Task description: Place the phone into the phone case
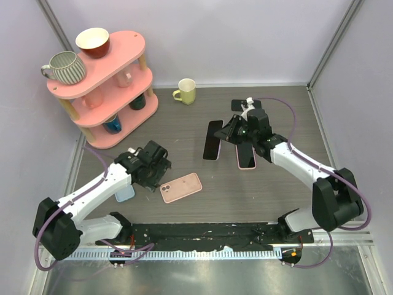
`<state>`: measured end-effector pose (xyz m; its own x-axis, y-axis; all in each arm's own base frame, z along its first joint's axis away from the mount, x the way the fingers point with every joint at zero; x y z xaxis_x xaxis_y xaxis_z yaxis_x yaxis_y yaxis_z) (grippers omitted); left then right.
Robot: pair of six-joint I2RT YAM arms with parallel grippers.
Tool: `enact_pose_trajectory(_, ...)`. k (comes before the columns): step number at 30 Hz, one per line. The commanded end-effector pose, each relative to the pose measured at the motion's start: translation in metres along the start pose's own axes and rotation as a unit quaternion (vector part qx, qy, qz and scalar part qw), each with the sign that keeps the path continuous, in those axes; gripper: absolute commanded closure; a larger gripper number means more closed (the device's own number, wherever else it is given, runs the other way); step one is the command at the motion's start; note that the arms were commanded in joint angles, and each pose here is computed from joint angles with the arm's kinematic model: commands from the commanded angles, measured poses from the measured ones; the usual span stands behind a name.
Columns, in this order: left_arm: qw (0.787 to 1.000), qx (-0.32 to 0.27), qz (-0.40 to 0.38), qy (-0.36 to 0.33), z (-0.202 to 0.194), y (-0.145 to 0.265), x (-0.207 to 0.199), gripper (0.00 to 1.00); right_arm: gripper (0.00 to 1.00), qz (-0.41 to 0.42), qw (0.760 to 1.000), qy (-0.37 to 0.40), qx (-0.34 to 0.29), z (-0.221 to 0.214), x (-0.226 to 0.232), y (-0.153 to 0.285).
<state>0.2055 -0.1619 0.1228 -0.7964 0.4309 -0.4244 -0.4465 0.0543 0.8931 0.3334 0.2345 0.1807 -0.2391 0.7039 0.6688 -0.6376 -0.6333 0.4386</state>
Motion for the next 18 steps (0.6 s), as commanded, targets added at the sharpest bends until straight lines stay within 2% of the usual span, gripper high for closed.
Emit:
enact_pose_trajectory(1, 0.989, -0.075, 0.088, 0.094, 0.023, -0.002, 0.045, 0.19, 0.99, 0.006, 0.998, 0.036, -0.041, 0.020, 0.016, 0.022)
enact_pose_trajectory(6, 0.986, -0.061, 0.106, 0.111, 0.017, -0.010, 0.062, 0.23, 0.99, 0.009, 0.998, 0.038, -0.047, 0.020, 0.019, 0.029)
enact_pose_trajectory(11, 0.987, -0.070, 0.120, 0.083, 0.017, -0.014, 0.065, 0.29, 0.99, 0.010, 0.998, 0.041, -0.049, 0.021, 0.020, 0.031)
enact_pose_trajectory(14, 0.987, -0.072, 0.137, 0.051, 0.013, -0.016, 0.069, 0.37, 0.99, 0.008, 0.998, 0.043, -0.051, 0.020, 0.018, 0.032)
enact_pose_trajectory(18, 0.984, -0.079, 0.161, 0.018, 0.009, -0.020, 0.075, 0.38, 0.99, 0.006, 0.998, 0.046, -0.053, 0.019, 0.017, 0.034)
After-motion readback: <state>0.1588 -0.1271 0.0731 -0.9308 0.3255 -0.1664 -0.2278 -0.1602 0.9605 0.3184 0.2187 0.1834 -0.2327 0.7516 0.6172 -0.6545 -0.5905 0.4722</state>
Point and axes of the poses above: each gripper's point midway between its finger pads, its own y axis back along the fingers, its own x axis along the line the jaws close on, z = x × y, the point moved 2 cm from there along y, back along the fingers, and after that the axes turned 6 degrees about y, right-handed, at the moved point
